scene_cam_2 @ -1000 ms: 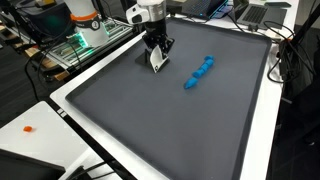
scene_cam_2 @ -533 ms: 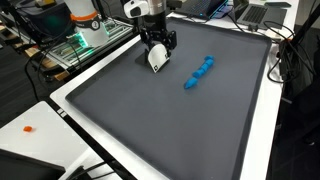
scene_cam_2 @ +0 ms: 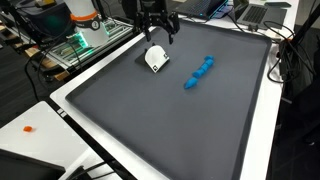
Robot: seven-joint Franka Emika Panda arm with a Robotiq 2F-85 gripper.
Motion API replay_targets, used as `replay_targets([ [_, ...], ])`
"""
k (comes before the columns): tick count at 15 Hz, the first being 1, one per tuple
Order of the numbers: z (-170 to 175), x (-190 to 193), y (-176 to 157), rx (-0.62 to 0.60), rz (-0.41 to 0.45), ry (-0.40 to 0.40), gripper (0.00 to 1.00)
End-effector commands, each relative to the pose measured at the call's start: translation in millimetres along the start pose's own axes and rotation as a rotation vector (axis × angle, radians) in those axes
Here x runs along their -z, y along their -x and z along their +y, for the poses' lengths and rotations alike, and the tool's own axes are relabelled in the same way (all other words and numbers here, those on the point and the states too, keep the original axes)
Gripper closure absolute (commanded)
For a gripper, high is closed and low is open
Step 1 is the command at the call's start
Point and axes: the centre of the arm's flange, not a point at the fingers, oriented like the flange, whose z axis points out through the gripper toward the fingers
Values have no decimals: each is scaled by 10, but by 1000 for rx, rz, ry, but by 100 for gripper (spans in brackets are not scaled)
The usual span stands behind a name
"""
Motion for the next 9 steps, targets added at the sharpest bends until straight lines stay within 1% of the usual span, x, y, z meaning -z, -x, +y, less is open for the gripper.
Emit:
replay_targets([
  [1,-98,415,40,193,54,-23,0],
  [5,-378,701,137,415,84,-39,0],
  [9,-638,818,248,647,86,-73,0],
])
